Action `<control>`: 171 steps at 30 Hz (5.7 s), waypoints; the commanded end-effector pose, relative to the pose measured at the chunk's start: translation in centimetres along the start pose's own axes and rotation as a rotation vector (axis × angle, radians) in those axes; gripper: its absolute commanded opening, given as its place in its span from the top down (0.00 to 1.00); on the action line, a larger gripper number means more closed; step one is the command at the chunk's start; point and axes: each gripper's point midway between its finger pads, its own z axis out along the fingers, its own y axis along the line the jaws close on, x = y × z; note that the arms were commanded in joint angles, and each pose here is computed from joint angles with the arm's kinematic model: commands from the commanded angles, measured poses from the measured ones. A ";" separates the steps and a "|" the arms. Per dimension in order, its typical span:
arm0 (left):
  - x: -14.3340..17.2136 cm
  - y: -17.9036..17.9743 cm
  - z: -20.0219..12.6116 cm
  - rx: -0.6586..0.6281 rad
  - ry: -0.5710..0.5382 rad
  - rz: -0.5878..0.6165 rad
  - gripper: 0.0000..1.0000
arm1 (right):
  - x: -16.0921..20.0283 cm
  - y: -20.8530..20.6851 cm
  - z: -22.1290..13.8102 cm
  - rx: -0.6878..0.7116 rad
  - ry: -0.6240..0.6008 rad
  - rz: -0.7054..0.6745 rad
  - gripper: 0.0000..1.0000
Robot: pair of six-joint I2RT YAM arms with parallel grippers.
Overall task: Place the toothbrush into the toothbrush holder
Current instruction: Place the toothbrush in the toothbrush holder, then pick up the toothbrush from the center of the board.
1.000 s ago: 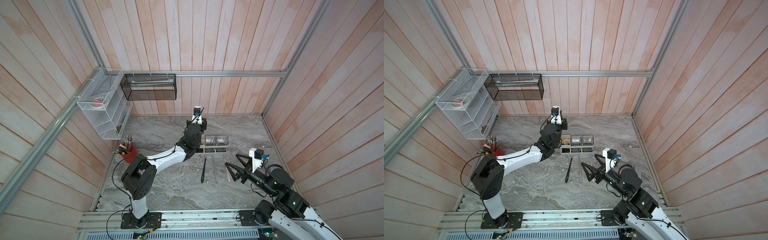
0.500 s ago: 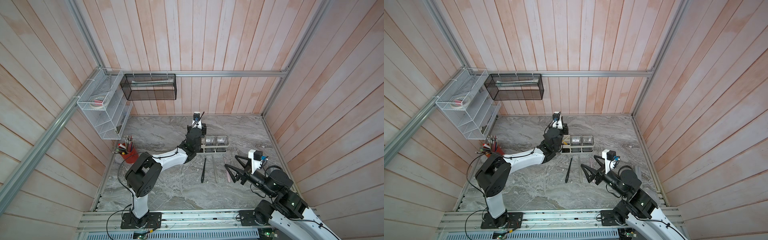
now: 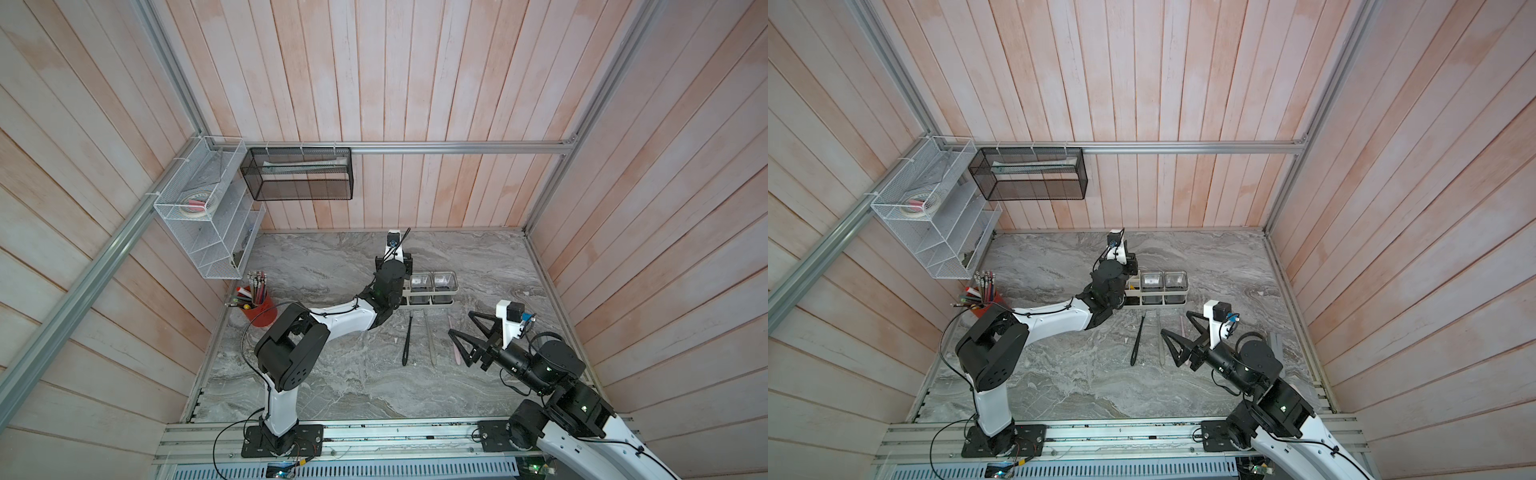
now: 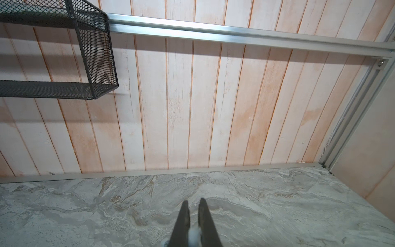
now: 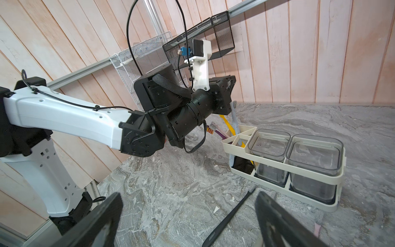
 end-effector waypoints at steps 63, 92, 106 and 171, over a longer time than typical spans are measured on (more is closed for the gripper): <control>-6.0 -1.8 -2.8 0.089 -0.017 -0.065 0.26 | 3.4 -6.5 0.6 0.361 0.125 0.139 0.02; -7.3 7.9 -17.4 -0.110 0.420 -0.300 0.08 | 16.7 -17.8 2.9 0.847 0.820 0.115 0.48; -1.9 9.5 -19.5 -0.151 0.538 -0.311 0.04 | 20.8 -19.2 3.0 0.865 0.949 0.106 0.61; 6.5 -3.9 -16.5 0.138 1.016 -0.742 0.43 | 11.9 -0.5 9.2 0.042 0.691 0.154 1.00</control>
